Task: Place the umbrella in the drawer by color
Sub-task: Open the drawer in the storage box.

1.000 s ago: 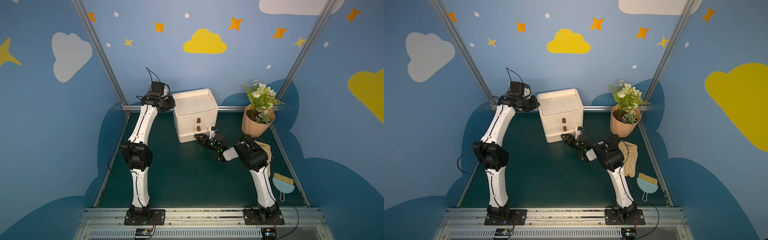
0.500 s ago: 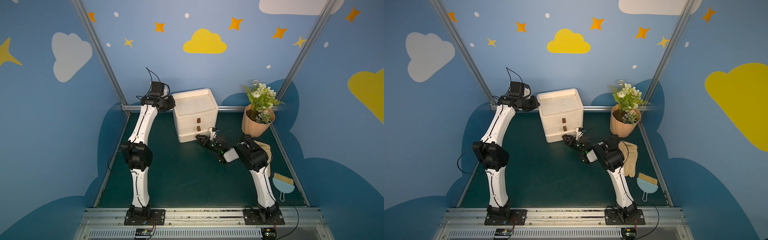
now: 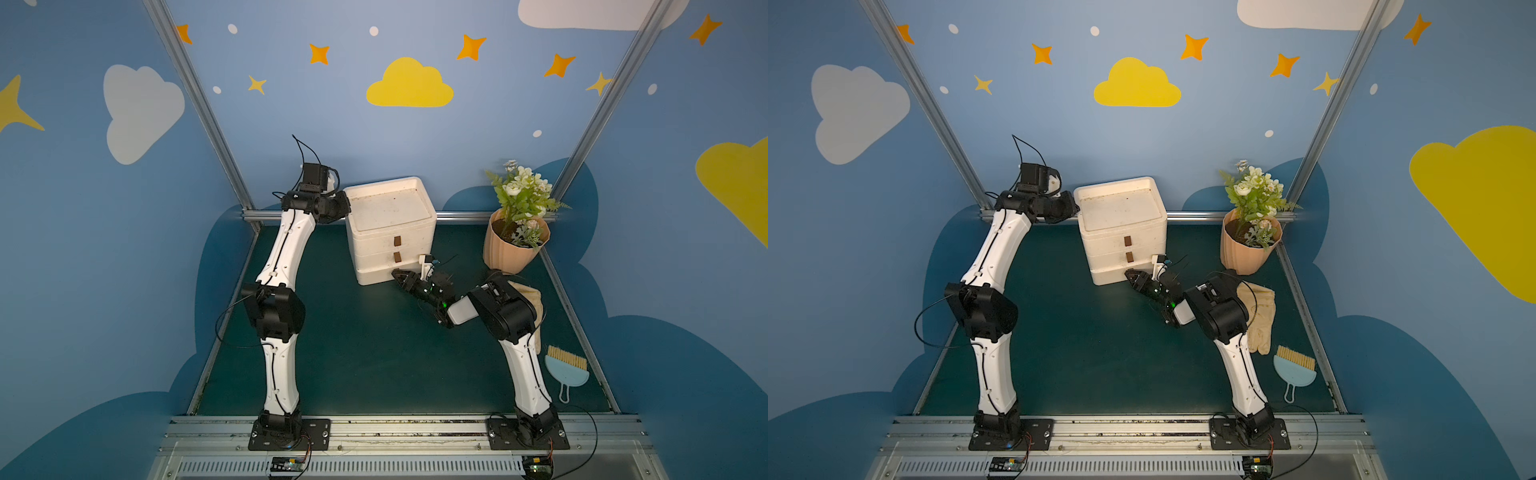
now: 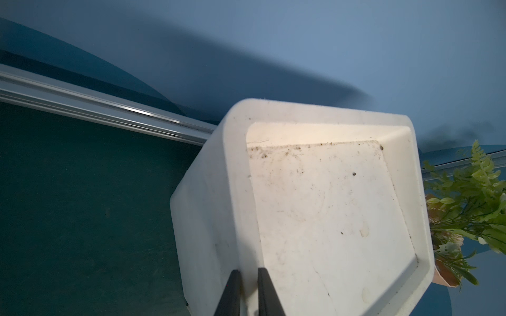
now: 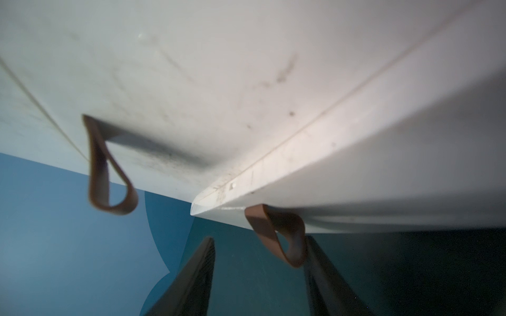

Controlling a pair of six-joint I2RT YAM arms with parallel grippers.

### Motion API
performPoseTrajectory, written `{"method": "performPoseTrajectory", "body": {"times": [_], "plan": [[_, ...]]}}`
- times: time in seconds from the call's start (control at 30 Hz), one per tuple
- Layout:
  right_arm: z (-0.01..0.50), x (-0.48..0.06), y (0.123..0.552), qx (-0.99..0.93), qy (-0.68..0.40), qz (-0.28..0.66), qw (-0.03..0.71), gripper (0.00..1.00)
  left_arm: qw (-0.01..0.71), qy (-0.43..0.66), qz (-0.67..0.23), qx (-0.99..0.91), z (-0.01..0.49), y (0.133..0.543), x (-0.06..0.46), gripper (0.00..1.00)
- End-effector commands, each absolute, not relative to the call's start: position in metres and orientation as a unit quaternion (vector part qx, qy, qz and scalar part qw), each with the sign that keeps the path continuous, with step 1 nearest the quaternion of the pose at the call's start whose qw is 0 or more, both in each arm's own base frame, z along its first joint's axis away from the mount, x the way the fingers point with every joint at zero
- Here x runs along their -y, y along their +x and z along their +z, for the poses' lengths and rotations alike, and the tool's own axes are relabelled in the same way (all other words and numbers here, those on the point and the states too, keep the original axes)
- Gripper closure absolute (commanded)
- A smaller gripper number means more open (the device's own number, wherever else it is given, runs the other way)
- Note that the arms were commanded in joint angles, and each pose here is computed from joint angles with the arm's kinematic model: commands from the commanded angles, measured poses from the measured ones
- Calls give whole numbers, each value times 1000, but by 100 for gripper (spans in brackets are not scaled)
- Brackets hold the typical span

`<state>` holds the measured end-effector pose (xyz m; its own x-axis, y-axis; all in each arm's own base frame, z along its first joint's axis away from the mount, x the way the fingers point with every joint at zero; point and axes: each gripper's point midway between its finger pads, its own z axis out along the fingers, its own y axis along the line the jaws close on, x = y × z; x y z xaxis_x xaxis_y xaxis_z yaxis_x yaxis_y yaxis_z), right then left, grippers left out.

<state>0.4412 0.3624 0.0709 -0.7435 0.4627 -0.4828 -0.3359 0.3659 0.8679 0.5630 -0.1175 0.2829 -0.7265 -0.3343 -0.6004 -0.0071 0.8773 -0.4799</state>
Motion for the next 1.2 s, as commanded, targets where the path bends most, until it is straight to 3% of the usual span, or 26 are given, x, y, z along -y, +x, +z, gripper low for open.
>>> {"method": "performPoseTrajectory", "body": {"times": [0.0, 0.6, 1.17], "plan": [[105, -368, 447, -714, 22, 584, 387, 54, 315, -55, -265, -910, 256, 560, 158, 85], [102, -365, 441, -726, 30, 574, 378, 100, 311, -58, -266, -911, 252, 561, 159, 85], [100, -359, 401, -745, 22, 566, 353, 100, 311, -57, -267, -910, 251, 561, 160, 85]]}}
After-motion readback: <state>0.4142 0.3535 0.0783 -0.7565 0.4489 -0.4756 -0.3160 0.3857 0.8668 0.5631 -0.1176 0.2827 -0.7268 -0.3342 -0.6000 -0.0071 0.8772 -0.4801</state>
